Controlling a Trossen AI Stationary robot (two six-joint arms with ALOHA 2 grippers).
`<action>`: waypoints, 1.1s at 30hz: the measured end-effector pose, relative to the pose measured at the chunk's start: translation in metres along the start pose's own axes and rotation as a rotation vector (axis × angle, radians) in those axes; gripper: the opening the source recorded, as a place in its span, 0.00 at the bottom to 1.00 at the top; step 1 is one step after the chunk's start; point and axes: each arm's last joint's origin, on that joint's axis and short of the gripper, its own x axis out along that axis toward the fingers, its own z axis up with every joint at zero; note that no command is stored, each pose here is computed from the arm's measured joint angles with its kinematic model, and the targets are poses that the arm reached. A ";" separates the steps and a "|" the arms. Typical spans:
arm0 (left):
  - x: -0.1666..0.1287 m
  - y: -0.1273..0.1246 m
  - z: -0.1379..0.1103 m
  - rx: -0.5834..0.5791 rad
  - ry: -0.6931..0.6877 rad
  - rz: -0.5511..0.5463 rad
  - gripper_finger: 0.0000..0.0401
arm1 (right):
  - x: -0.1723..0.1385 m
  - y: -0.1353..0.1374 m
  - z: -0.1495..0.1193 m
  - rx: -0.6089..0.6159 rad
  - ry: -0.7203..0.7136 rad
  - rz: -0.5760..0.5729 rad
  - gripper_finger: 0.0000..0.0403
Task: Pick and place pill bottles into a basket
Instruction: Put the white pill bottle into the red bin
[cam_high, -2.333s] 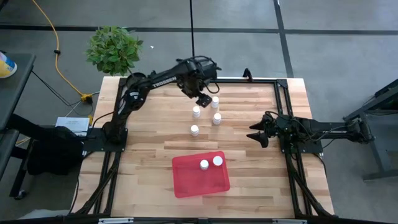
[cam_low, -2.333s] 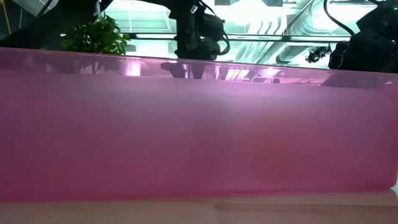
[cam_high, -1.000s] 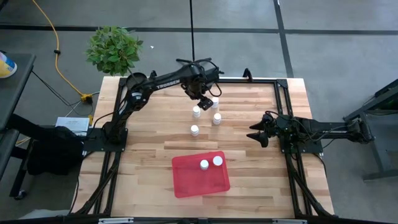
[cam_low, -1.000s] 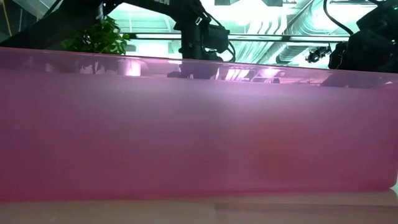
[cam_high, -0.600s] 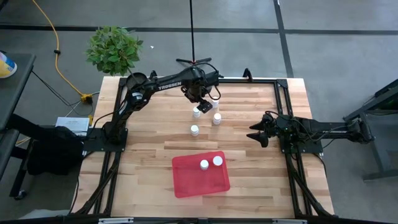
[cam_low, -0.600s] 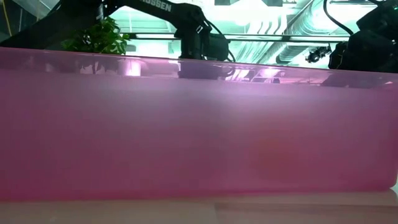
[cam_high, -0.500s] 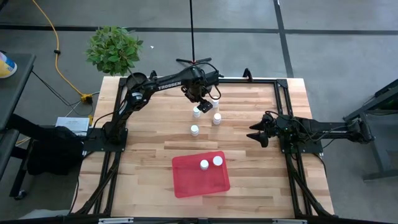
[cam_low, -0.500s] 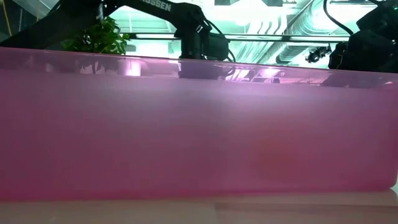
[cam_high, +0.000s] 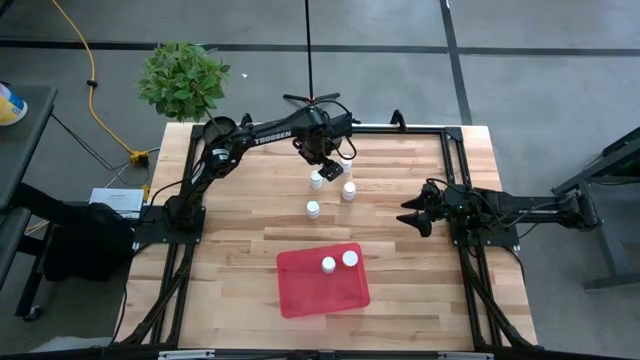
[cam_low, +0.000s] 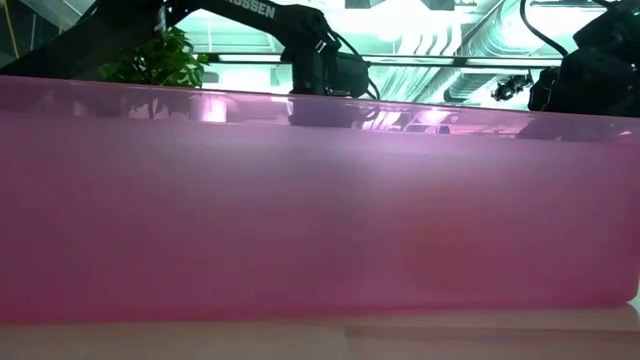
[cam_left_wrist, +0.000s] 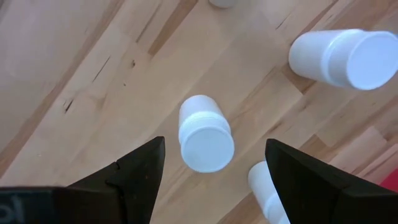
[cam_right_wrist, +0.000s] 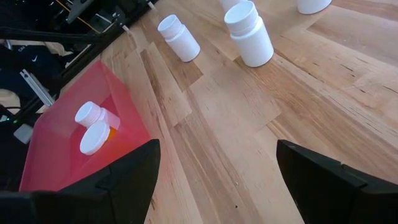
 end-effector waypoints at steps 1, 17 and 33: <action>0.000 0.000 0.000 0.004 0.004 0.002 0.78 | 0.000 0.000 0.000 0.000 0.000 0.001 0.77; 0.043 0.000 -0.009 -0.001 0.081 -0.017 0.78 | 0.000 0.000 0.000 0.016 0.001 0.001 0.77; 0.049 0.000 -0.007 0.000 0.058 -0.027 0.78 | 0.000 0.000 0.000 0.018 0.001 0.000 0.77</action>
